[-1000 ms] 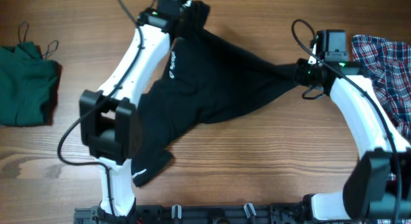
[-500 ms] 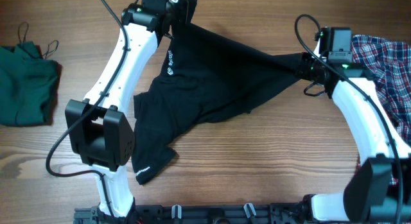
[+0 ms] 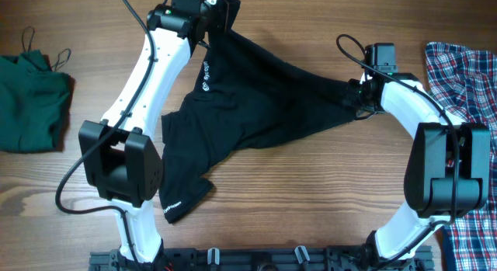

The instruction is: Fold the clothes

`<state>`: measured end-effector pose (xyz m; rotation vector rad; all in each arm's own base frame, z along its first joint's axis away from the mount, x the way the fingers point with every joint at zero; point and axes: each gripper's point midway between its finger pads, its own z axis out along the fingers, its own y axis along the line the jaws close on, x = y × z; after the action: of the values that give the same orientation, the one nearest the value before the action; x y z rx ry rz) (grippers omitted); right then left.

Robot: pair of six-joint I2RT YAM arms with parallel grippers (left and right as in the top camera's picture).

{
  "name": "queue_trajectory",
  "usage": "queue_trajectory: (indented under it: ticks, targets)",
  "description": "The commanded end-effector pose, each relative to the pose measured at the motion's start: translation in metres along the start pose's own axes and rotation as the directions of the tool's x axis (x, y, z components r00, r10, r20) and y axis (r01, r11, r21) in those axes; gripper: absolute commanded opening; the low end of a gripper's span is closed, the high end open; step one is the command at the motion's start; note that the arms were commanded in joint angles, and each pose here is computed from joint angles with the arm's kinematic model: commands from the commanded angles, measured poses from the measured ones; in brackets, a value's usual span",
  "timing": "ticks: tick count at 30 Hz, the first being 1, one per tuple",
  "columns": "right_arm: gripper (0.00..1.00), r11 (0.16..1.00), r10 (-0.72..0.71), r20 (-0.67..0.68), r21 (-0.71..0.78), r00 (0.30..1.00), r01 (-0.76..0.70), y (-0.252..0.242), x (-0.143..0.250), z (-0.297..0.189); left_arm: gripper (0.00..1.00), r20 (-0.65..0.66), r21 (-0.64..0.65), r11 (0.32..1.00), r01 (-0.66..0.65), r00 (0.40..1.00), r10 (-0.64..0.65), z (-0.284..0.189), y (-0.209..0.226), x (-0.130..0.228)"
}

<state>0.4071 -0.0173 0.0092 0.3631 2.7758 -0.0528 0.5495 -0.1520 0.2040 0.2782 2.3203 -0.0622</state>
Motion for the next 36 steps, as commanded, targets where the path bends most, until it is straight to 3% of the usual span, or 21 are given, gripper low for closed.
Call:
queue_trajectory:
  ticks: [1,4,9,16,21,25,34,36]
  targets:
    - [0.73,1.0,0.008,0.012,0.021,1.0,-0.008,-0.005,-0.002,-0.002,0.04,0.033,-0.011,1.0,0.011,0.999,-0.011,-0.015,0.007,-0.012]
    - [0.76,0.998,0.058,0.011,0.016,0.998,-0.058,-0.005,-0.002,-0.002,0.04,0.031,-0.011,1.0,0.011,0.999,-0.011,-0.015,0.007,-0.011]
    - [0.51,0.986,0.145,-0.029,-0.079,0.989,-0.146,0.012,0.003,-0.002,0.04,0.031,-0.011,1.0,0.011,0.999,-0.011,-0.015,0.007,-0.011]
    - [0.44,0.968,0.218,-0.059,-0.111,0.974,-0.223,0.019,0.007,-0.003,0.04,0.031,-0.011,1.0,0.011,0.999,-0.011,-0.015,0.007,-0.011]
    - [0.06,0.963,0.231,-0.048,-0.131,0.972,-0.236,0.022,0.002,-0.004,0.04,0.031,-0.011,1.0,0.011,0.999,-0.011,-0.015,0.007,-0.011]
    - [0.05,0.981,0.133,0.032,-0.145,0.991,-0.127,0.024,-0.02,-0.018,0.04,0.03,-0.011,1.0,0.011,0.999,-0.011,-0.015,0.007,-0.011]
    - [0.04,0.969,0.178,0.147,-0.199,0.973,-0.147,0.03,-0.051,-0.045,0.04,0.027,-0.011,1.0,0.011,1.0,-0.011,-0.015,0.007,-0.01]
    - [0.09,0.97,0.178,0.152,-0.195,0.972,-0.147,0.029,-0.052,-0.045,0.04,0.027,-0.011,1.0,0.011,1.0,-0.011,-0.015,0.007,-0.01]
